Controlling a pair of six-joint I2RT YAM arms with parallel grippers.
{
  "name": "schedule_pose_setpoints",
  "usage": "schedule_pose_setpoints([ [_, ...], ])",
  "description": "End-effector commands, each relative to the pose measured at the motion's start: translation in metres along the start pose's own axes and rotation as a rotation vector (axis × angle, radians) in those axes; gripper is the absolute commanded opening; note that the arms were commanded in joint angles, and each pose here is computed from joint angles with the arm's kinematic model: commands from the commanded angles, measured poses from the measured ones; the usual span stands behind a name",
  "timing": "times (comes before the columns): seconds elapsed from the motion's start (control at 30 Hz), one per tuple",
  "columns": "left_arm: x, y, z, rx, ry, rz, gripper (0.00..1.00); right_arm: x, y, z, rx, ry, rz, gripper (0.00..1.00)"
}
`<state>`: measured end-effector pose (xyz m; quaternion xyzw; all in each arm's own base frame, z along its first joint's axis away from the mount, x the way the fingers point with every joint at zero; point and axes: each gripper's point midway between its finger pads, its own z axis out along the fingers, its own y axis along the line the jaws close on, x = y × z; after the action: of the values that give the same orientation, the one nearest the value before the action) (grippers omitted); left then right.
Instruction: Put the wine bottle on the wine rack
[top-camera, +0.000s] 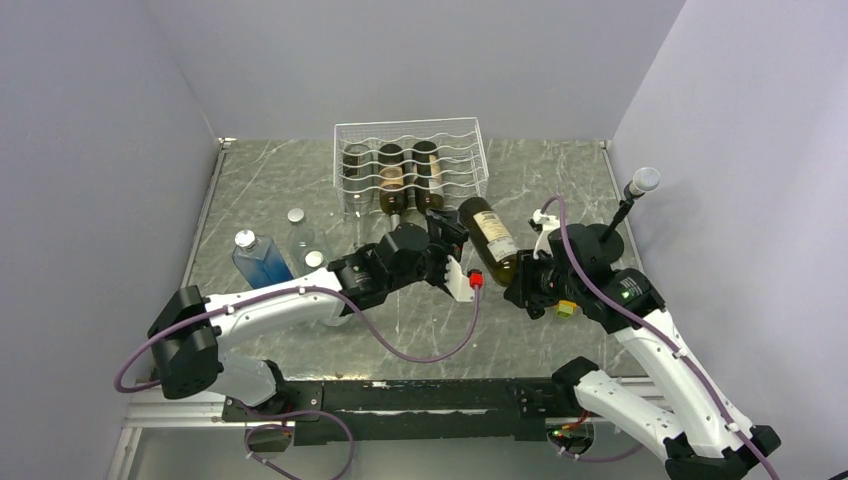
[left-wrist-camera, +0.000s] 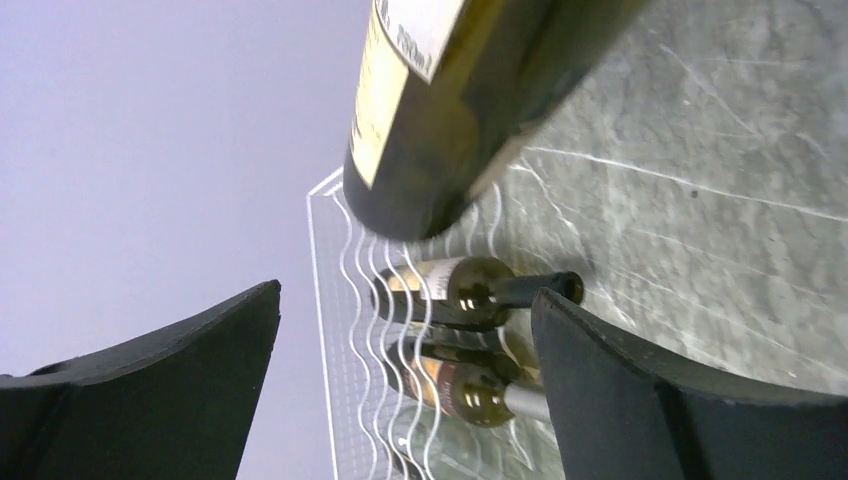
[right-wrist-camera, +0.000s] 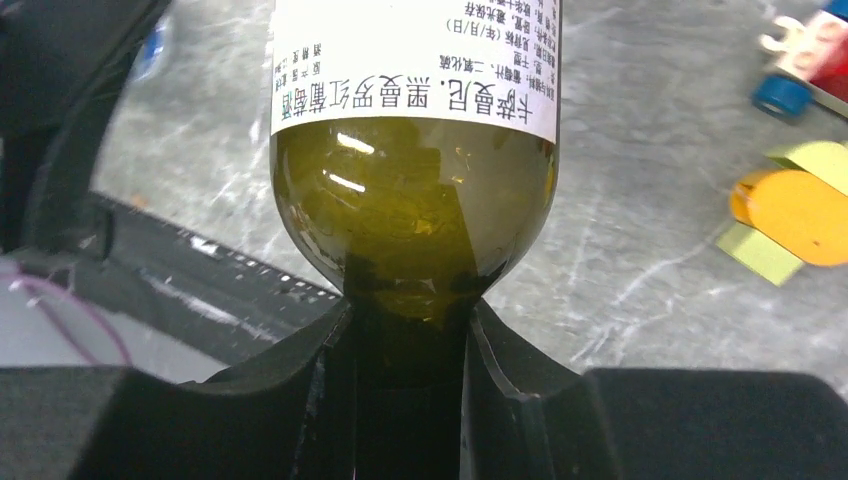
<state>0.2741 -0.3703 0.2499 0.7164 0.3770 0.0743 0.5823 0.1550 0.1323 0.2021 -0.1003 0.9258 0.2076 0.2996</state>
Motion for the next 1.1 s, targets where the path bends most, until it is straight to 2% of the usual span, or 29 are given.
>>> schedule_pose_setpoints([
  [0.0,-0.009,0.007,-0.026,0.007,0.0,-0.159,0.99,-0.044,-0.009,-0.001,0.07,-0.218,0.049,0.0],
  [0.2,-0.033,0.021,-0.069,-0.071,-0.135,-0.535,0.99,-0.037,-0.009,0.039,0.038,-0.193,0.083,0.0],
  [0.37,-0.047,0.05,-0.112,-0.186,-0.23,-0.963,0.99,-0.039,-0.009,0.071,0.02,-0.21,0.132,0.0],
  [0.6,-0.046,0.058,-0.161,-0.221,-0.209,-1.397,0.99,-0.059,-0.028,0.093,0.113,-0.301,0.15,0.0],
  [0.8,-0.028,0.055,-0.2,-0.303,-0.166,-1.561,0.99,-0.082,-0.035,0.108,0.167,-0.336,0.105,0.0],
  [1.07,-0.011,0.05,-0.261,-0.35,-0.127,-1.672,0.99,-0.1,-0.029,0.126,0.142,-0.359,0.075,0.0],
])
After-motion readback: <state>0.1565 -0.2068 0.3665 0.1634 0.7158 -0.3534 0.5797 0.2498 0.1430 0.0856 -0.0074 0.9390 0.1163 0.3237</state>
